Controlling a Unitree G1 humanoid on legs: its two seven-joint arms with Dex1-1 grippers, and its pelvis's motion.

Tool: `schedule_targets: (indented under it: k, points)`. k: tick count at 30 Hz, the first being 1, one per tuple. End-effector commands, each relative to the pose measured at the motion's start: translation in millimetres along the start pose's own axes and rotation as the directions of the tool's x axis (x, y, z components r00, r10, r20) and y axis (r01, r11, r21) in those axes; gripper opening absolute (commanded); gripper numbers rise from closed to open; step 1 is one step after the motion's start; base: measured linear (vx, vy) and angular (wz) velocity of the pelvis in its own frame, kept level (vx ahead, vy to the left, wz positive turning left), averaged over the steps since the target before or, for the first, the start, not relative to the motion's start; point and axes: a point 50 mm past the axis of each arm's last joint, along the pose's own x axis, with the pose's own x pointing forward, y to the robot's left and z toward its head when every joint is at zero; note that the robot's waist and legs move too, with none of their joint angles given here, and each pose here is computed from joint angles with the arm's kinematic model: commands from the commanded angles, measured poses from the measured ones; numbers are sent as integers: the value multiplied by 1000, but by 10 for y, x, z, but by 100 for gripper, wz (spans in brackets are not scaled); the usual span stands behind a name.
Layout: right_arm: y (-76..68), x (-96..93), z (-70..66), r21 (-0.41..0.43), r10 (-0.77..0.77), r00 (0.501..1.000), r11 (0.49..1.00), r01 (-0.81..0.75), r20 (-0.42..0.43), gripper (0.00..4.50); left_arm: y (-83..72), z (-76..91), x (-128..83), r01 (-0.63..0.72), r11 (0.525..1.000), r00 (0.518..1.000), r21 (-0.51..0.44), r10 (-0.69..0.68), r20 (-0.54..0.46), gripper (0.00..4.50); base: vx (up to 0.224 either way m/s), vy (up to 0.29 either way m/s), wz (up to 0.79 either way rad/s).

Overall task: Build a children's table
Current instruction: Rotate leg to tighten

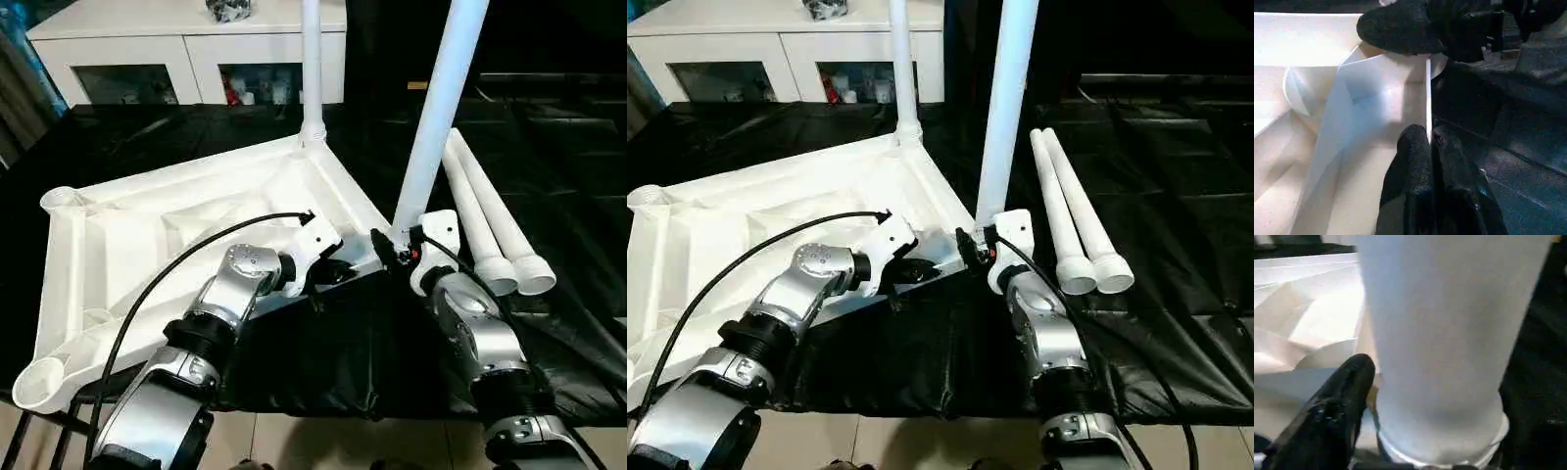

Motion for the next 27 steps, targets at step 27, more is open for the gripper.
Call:
schedule_targets:
  k: [27]
  points:
    - [97,-665,-31,-61,764,560,573,-817,-320,309,-229,-87,-390,525,831,850,185,-524,-57,0,0,0,0]
